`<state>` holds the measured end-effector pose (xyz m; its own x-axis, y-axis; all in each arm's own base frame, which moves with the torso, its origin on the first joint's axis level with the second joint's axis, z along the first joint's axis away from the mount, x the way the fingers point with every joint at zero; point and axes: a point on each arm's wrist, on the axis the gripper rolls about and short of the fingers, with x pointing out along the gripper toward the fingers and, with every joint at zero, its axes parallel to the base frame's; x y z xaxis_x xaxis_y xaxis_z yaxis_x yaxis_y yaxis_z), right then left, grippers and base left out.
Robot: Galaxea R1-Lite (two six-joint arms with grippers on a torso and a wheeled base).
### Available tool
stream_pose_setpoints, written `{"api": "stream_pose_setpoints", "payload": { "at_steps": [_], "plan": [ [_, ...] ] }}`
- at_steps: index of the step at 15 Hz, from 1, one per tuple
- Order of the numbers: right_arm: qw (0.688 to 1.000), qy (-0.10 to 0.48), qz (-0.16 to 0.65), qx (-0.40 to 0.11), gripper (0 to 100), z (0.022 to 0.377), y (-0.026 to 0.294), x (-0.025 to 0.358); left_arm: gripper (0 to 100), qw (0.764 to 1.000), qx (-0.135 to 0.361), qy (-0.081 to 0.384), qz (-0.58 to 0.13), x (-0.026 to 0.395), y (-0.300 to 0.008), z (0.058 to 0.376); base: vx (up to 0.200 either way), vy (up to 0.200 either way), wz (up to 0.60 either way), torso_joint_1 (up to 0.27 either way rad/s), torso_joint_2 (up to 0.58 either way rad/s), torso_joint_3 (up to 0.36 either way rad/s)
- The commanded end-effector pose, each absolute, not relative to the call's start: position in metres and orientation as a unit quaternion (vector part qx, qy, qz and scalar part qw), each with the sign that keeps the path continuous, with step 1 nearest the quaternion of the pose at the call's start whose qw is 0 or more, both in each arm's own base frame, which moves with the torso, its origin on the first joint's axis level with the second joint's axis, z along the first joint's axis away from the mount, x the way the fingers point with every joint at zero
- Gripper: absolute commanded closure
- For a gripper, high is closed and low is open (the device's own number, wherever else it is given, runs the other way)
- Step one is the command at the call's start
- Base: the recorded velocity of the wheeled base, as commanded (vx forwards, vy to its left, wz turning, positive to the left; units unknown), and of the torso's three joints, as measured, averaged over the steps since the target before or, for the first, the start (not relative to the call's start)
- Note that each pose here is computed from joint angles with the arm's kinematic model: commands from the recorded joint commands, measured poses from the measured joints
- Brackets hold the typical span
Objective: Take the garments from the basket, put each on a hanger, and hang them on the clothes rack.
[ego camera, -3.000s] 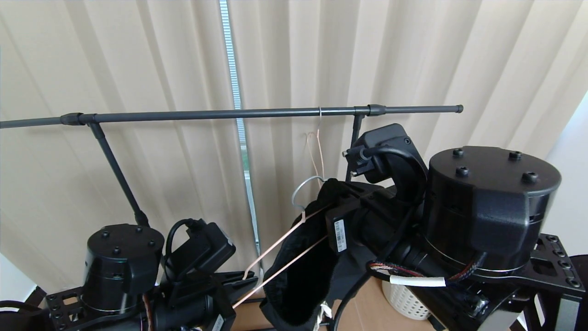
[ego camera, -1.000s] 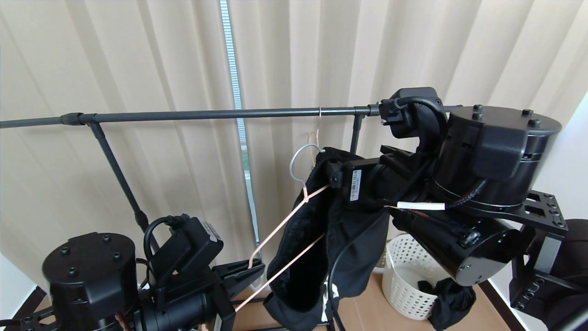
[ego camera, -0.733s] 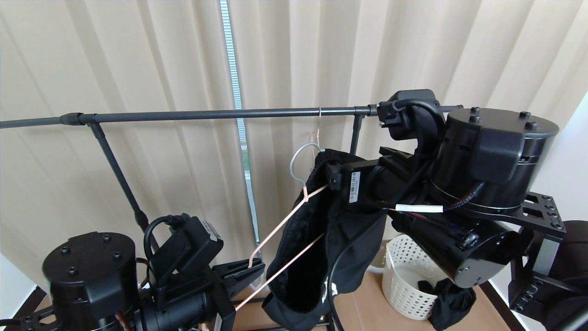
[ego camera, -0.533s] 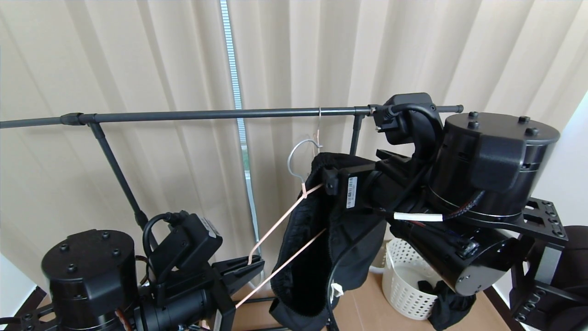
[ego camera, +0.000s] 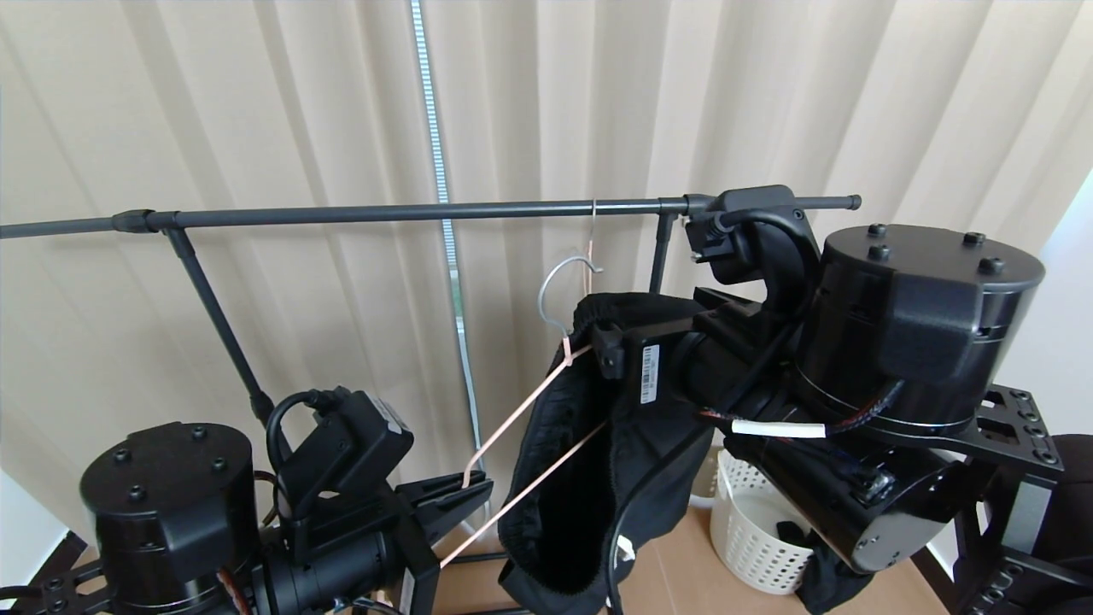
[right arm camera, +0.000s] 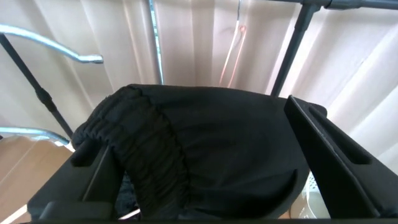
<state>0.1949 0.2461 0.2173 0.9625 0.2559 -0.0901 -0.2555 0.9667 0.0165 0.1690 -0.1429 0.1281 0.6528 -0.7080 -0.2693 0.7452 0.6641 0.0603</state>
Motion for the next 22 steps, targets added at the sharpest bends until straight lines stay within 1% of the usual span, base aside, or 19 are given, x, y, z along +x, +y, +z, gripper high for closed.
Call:
{"api": "stream_pose_setpoints", "payload": {
  "at_steps": [1, 3, 6, 8, 13, 15, 18, 22],
  "plan": [
    [0.99, 0.047, 0.129, 0.001, 0, 0.216, 0.2459, 0.1947, 100, 0.907, 0.08, 0.11, -0.398, 0.1707, -0.1422, 0.1292, 0.0, 0.0, 0.0, 0.0, 0.0, 0.0],
    [0.99, 0.049, 0.129, -0.002, 0, 0.2151, 0.2453, 0.1942, 100, 0.909, 0.078, 0.107, -0.395, 0.1717, -0.1416, 0.1305, 0.0, 0.0, 0.0, 0.0, 0.0, 0.0],
    [0.99, 0.048, 0.129, -0.003, 0, 0.2158, 0.2447, 0.1938, 100, 0.912, 0.07, 0.09, -0.393, 0.173, -0.141, 0.1328, 0.0, 0.0, 0.0, 0.0, 0.0, 0.0],
    [0.99, 0.048, 0.13, -0.004, 0, 0.2162, 0.2437, 0.1931, 100, 0.914, 0.059, 0.091, -0.392, 0.1735, -0.1413, 0.1339, 0.0, 0.0, 0.0, 0.0, 0.0, 0.0],
    [0.99, 0.051, 0.131, -0.006, 0, 0.2142, 0.2433, 0.1927, 100, 0.914, 0.056, 0.092, -0.392, 0.1733, -0.1412, 0.1337, 0.0, 0.0, 0.0, 0.0, 0.0, 0.0],
    [0.989, 0.052, 0.135, -0.007, 0, 0.2141, 0.2431, 0.1924, 100, 0.915, 0.052, 0.082, -0.392, 0.1735, -0.1414, 0.1353, 0.0, 0.0, 0.0, 0.0, 0.0, 0.0],
    [0.988, 0.051, 0.144, -0.006, 0, 0.2156, 0.2432, 0.1877, 100, 0.915, 0.052, 0.079, -0.392, 0.1736, -0.1414, 0.1359, 0.0, 0.0, 0.0, 0.0, 0.0, 0.0],
    [0.986, 0.054, 0.156, -0.017, 0, 0.2121, 0.2419, 0.1857, 100, 0.916, 0.046, 0.069, -0.392, 0.173, -0.141, 0.1375, 0.0, 0.0, 0.0, 0.0, 0.0, 0.0]
  ]
}}
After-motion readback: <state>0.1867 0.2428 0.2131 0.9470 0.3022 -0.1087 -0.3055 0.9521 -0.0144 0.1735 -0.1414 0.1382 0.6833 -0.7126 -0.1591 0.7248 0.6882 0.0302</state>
